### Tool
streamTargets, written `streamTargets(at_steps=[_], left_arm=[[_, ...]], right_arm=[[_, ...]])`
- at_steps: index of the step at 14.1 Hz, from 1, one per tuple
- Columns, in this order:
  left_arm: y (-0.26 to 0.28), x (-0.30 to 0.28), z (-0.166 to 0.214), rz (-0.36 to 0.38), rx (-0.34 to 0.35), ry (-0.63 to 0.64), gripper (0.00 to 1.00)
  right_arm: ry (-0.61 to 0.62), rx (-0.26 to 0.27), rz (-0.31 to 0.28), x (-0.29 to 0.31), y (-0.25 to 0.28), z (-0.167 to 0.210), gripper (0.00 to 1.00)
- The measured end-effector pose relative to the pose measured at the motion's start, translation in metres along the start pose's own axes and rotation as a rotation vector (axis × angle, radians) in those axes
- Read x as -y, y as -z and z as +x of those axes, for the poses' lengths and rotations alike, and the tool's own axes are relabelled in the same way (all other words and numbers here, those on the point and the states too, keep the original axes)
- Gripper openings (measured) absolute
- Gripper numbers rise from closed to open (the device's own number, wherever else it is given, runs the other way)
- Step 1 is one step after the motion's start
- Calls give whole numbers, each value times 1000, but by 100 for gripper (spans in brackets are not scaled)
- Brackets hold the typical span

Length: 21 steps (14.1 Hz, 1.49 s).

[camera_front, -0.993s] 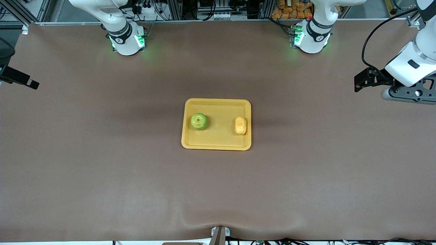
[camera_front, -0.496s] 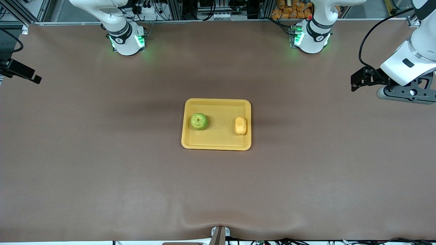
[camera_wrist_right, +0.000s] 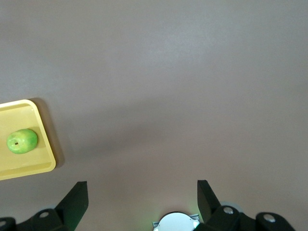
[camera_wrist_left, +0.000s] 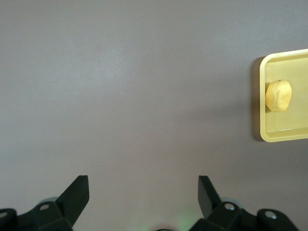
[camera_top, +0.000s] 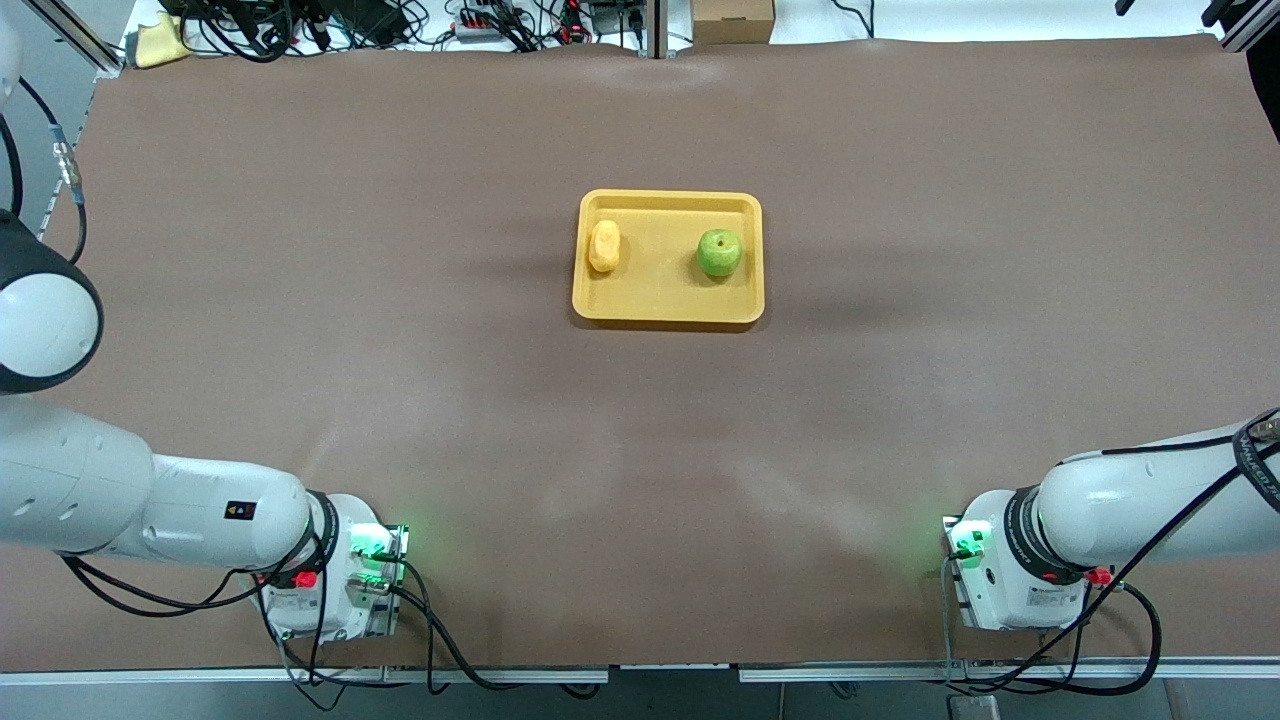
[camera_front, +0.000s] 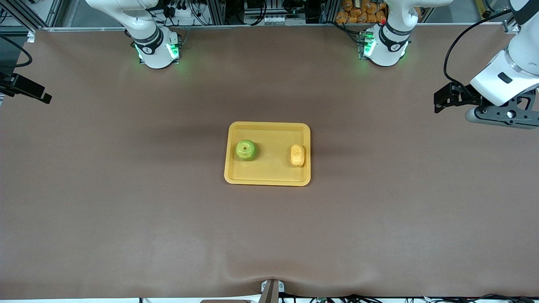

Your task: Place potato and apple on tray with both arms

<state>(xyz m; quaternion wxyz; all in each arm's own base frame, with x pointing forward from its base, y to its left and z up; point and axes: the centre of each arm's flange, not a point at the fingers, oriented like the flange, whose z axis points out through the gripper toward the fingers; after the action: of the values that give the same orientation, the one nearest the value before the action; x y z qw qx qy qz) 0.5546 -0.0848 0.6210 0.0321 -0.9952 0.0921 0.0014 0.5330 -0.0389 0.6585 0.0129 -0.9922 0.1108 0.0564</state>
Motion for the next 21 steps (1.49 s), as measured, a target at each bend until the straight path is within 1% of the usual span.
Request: streamTargets(at_steps=[10,21], left_arm=[[0,2,0,0,0,3,100],[0,2,0,0,0,3,100]], right_arm=[[158,16,-1,0,-6,0,100],[179,19,-1,2,-7,0,100]])
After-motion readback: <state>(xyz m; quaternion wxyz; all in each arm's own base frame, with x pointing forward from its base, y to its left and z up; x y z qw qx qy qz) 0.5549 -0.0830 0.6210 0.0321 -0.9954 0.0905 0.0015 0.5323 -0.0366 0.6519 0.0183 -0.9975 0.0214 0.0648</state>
